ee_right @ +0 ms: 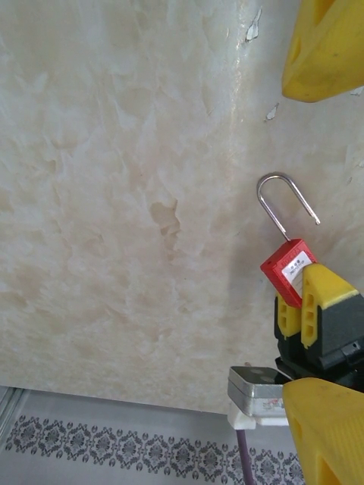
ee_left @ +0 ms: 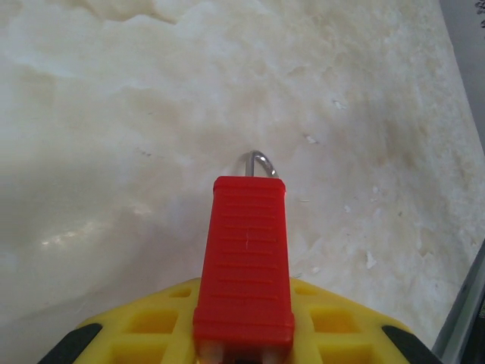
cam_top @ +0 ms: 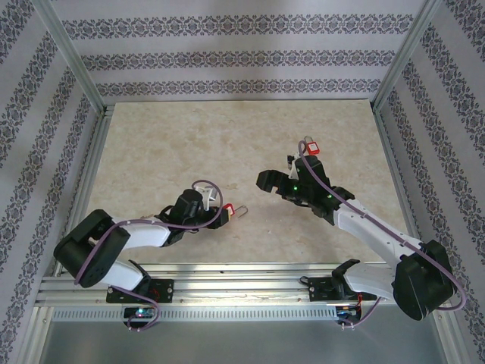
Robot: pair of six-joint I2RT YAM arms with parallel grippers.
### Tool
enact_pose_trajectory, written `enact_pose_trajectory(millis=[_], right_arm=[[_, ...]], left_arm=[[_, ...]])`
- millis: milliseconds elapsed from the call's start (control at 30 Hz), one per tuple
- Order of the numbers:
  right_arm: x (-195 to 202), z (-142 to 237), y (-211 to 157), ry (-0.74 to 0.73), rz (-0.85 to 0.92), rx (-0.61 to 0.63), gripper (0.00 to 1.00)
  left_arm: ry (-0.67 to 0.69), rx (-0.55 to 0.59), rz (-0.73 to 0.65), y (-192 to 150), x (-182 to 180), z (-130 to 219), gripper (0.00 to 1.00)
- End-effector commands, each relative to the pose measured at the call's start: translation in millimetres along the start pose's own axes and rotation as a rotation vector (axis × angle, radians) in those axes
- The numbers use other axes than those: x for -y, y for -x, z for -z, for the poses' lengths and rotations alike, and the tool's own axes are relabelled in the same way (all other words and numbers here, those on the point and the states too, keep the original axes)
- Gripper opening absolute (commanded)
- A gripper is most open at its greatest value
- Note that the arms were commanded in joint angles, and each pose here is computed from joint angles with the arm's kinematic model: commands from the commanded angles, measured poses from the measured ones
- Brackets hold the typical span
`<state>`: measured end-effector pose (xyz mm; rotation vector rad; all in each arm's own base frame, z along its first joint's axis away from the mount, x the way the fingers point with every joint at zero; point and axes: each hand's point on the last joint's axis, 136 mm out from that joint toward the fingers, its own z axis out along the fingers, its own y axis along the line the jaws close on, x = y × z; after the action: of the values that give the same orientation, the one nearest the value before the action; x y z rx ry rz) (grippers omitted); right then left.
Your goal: Unlock with the key
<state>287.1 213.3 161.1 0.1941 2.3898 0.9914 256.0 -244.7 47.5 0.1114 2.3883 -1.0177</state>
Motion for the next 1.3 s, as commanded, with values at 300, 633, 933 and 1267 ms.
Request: enact_pose_trajectory(millis=[300,633,933,1267], right_arm=[[-4.2,3.0,8.6,0.003,0.018,0.029,0.93],[-4.6,3.3,8.1,0.007,0.017,0.029,0.93],[-9.2,6.0,9.9,0.019,0.018,0.035,0.94],[-10.3,14.6,11.0,0.015,0.043,0.051,0.94]], left_arm=[[-0.126,0.052,0.053,12.1,5.6,-8.0,0.0],[-0.079,0.061,0.077,5.2,-12.6,-5.6,0.31],[-0.036,0.083,0.117,5.2,-29.1,-2.1,0.48],[0.108,0.16,0.118,26.6,-47.9,31.0,0.77]])
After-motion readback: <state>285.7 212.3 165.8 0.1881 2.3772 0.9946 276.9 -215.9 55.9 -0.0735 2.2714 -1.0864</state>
